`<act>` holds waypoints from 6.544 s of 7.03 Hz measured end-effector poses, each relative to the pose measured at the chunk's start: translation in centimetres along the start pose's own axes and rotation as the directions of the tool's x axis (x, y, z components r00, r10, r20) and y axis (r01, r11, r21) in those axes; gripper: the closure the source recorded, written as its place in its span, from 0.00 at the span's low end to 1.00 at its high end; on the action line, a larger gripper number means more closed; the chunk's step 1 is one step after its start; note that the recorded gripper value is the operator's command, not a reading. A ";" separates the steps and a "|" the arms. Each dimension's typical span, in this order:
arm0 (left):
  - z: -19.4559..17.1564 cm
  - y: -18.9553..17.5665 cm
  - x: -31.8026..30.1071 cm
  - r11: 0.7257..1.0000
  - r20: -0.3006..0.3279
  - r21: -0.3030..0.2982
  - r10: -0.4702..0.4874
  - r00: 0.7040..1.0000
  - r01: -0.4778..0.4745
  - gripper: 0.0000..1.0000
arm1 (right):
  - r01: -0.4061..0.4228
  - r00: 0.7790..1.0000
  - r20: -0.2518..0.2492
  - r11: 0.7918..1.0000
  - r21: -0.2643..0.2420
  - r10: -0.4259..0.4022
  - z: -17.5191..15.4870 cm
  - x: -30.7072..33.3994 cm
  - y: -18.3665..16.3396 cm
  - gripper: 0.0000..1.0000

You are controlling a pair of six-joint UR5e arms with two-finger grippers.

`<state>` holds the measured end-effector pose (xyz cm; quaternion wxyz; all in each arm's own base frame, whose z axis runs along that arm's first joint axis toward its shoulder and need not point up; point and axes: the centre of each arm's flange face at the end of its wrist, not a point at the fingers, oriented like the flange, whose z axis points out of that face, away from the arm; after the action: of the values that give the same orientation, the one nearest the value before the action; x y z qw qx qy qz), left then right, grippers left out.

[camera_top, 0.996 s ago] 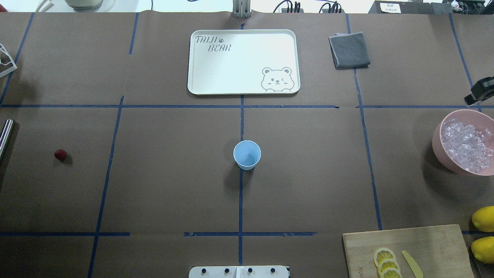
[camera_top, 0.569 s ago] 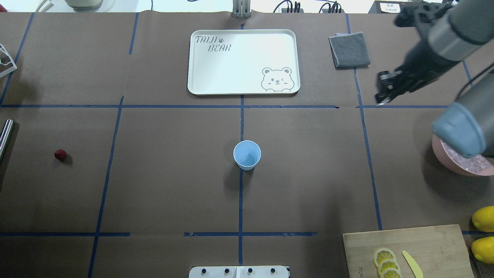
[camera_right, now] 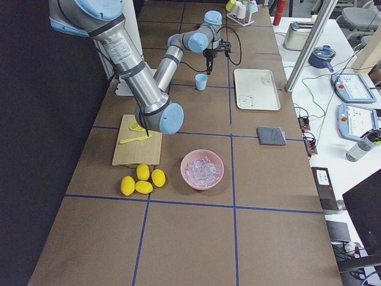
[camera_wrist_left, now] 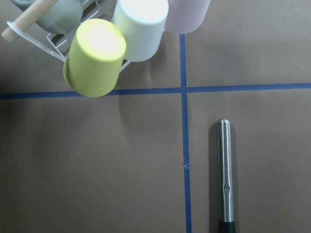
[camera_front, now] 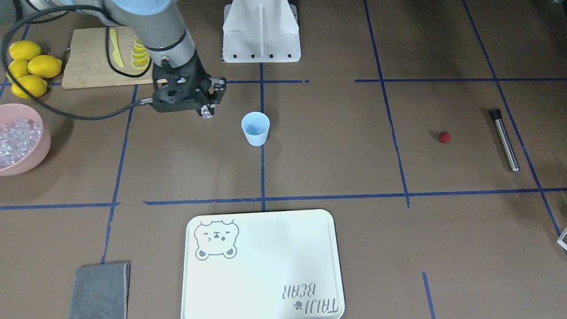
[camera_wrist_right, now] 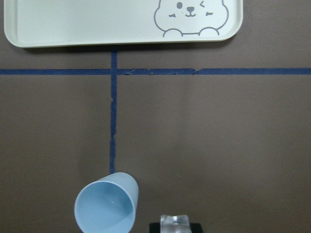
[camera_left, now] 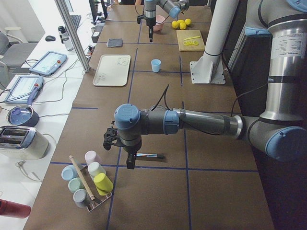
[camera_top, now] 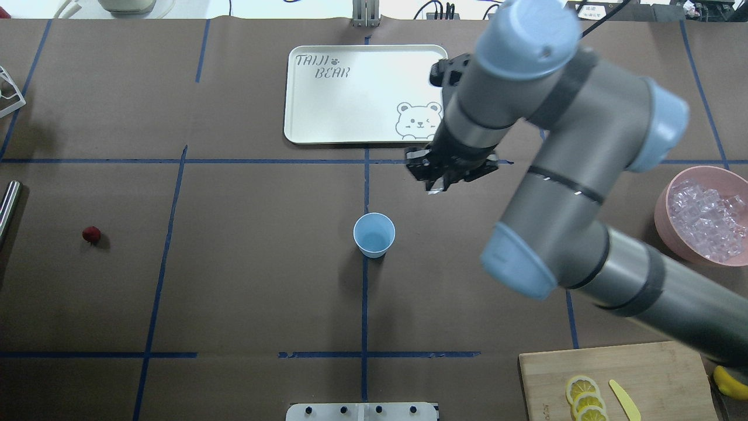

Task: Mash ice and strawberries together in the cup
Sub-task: 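Carry the ice cube with the right gripper over the light-blue cup, then open the right gripper to drop the ice cube into the cup, then move the right gripper back to the pink bowl, then lower the right gripper into the ice and grasp another cube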

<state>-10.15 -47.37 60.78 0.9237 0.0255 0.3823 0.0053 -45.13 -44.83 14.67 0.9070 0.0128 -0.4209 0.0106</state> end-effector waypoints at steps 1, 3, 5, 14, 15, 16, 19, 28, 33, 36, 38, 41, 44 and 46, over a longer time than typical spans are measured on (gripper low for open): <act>0.0 0.0 0.0 1.000 0.000 0.000 -0.006 1.000 0.006 0.00 | -0.026 1.000 -0.005 1.000 0.017 0.026 2.7 -3.2 1.0 0.99; 0.0 0.0 0.0 1.000 0.000 0.000 -0.010 1.000 0.010 0.00 | -0.044 0.999 -0.017 0.999 0.026 0.044 6.0 -6.9 2.4 0.97; -0.1 -0.2 0.1 1.000 0.000 0.002 -0.011 1.000 0.011 0.00 | -0.038 0.999 -0.029 0.999 0.022 0.039 7.2 -7.7 3.3 0.89; -0.4 -0.5 0.5 1.000 -0.009 0.010 -0.014 1.000 0.014 0.00 | -0.038 0.998 -0.047 0.999 0.011 0.038 8.3 -7.3 3.9 0.01; -0.6 -0.5 0.7 1.000 -0.011 0.013 -0.012 1.000 0.012 0.00 | -0.037 0.998 -0.045 0.999 0.012 0.038 8.2 -7.3 3.9 0.01; -0.7 -0.5 0.8 1.000 -0.013 0.015 -0.010 1.000 0.011 0.00 | -0.039 0.998 -0.041 0.999 0.016 0.040 7.9 -7.2 3.6 0.01; -0.8 -0.5 0.9 1.000 -0.014 0.016 -0.009 1.000 0.009 0.00 | -0.059 0.998 -0.012 0.996 0.072 0.060 3.7 -0.5 1.1 0.01; -1.7 -0.4 1.7 0.999 -0.013 0.035 -0.017 1.000 0.018 0.00 | 0.046 0.998 -0.035 0.991 0.123 -0.042 -4.7 43.6 5.2 0.01; -2.5 -0.2 2.6 0.998 -0.013 0.050 -0.034 0.999 0.035 0.00 | 0.002 0.997 -0.071 0.997 0.077 0.003 0.5 52.3 3.5 0.01; -2.4 -0.2 2.6 0.998 -0.013 0.050 -0.035 0.999 0.035 0.00 | -0.029 0.995 -0.091 0.998 0.051 0.034 2.9 53.8 2.0 0.05; -2.4 -0.1 2.6 0.998 -0.013 0.049 -0.036 0.999 0.037 0.00 | -0.031 0.995 -0.095 0.999 0.041 0.035 3.9 54.1 0.9 0.10; -2.3 -0.1 2.5 0.998 -0.014 0.048 -0.039 0.999 0.039 0.00 | -0.036 0.995 -0.096 0.999 0.028 0.039 4.4 54.6 1.1 0.10; -2.3 -0.1 2.5 0.998 -0.015 0.048 -0.038 0.999 0.039 0.00 | -0.048 0.996 -0.078 0.999 -0.007 0.048 4.7 55.1 2.1 0.18; -2.3 -0.1 2.5 0.998 -0.015 0.048 -0.038 0.999 0.039 0.00 | -0.053 0.996 -0.076 0.998 -0.021 0.052 5.0 55.3 2.4 0.21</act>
<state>-10.02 -47.33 57.33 0.9200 0.0403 0.3892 -0.0215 -13.38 -42.13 60.17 0.9217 -0.0091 -0.3866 0.0302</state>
